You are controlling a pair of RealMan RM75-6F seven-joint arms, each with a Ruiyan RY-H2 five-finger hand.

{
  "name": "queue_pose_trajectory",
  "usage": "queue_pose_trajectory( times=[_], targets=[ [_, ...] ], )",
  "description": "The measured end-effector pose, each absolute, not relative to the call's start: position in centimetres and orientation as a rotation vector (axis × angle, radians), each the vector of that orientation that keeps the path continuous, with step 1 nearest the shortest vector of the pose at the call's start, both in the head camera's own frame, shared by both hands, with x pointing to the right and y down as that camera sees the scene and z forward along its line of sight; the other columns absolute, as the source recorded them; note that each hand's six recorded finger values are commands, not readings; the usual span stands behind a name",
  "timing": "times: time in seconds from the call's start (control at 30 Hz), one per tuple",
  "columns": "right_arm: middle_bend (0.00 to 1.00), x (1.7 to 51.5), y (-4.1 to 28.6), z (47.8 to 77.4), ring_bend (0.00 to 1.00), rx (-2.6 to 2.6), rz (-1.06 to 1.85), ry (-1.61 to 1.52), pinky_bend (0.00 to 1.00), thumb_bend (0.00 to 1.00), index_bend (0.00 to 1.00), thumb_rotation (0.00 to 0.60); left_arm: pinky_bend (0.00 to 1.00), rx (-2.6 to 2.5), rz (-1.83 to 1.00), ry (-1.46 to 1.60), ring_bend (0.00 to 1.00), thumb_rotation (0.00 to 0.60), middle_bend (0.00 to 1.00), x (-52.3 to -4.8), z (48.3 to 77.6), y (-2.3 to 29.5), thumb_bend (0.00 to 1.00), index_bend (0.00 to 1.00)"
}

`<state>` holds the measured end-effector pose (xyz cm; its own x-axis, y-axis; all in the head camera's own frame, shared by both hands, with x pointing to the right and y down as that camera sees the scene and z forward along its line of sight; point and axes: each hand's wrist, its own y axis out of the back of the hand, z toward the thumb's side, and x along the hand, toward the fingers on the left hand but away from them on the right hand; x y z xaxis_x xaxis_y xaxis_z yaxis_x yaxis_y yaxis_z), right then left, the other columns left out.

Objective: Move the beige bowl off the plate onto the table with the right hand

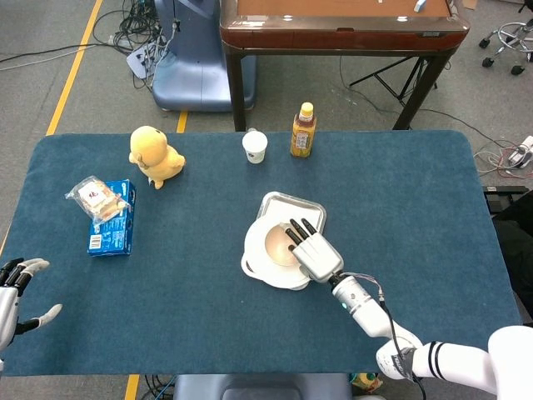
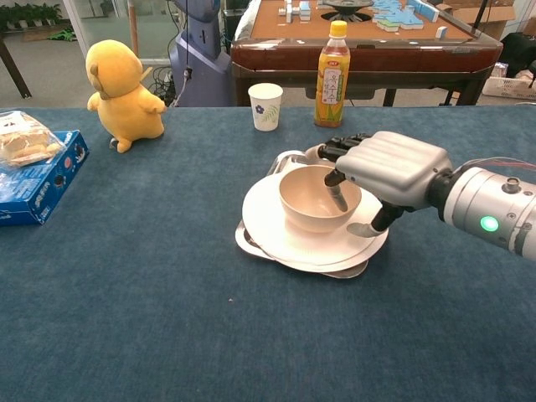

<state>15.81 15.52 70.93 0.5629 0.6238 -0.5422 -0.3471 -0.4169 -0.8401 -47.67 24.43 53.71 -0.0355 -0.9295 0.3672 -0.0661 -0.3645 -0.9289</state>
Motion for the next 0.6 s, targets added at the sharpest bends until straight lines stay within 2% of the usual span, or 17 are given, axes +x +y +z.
queue_pose_trajectory(
  times=[0.6],
  targets=[
    [0.07,15.91,15.58,71.19,0.00,-1.679,1.094,-0.239,0.10,0.39,0.60,0.600,0.36,-1.499,-1.493,1.089,0.17,0.600,0.28,-47.71,53.64,24.47,0.11,0.27]
  ],
)
